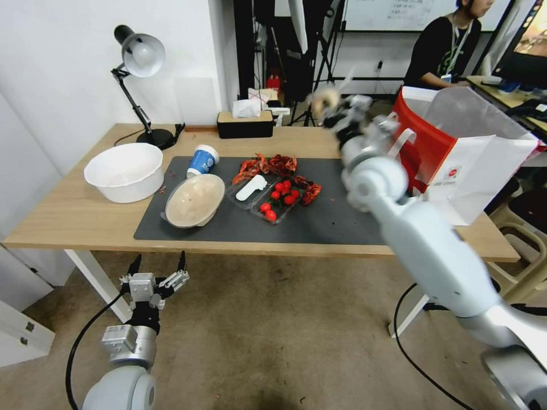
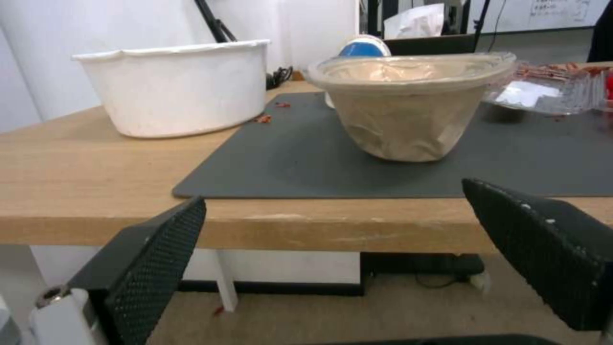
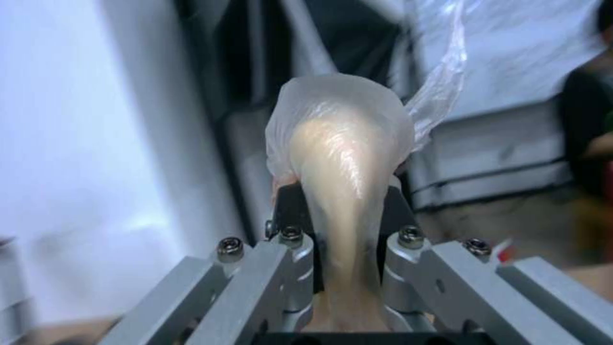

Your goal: Pick up the trash from the table and place it into the takeout bag.

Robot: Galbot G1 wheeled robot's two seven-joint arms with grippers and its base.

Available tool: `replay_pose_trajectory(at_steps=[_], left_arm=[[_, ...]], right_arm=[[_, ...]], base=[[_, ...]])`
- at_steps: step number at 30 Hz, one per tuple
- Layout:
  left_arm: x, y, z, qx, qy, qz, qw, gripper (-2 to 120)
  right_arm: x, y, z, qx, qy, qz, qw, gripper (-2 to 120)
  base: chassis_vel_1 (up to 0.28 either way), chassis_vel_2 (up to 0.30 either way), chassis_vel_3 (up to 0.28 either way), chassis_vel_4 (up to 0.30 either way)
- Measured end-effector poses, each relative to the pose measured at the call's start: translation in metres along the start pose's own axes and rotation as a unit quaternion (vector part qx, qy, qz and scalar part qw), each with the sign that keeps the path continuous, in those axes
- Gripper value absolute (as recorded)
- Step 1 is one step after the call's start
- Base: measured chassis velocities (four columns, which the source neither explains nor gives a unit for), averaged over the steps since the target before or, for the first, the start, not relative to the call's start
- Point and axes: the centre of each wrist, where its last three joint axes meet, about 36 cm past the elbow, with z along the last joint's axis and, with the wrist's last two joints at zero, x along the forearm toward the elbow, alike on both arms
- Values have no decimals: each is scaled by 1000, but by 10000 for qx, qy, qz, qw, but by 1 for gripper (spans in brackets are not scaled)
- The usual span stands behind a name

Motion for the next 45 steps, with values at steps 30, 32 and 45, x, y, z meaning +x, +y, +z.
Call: replay_pose_trajectory(at_steps=[30,32,45], left_arm=[[7,-6,-3,-59,-14,51,10000,100],[7,-6,-3,-59,-14,50,10000,100],[6,-6,-3,-54,-18,50,10000,100]], right_arm=[[80,-116,-131,654,-542,2933,9522,47],[81,-116,-132,659,-547,2933,9522,49],[91,-110,-134,582,-1910,1770,9637,97]], base=[[0,0,0,0],[0,0,0,0],[0,0,0,0]])
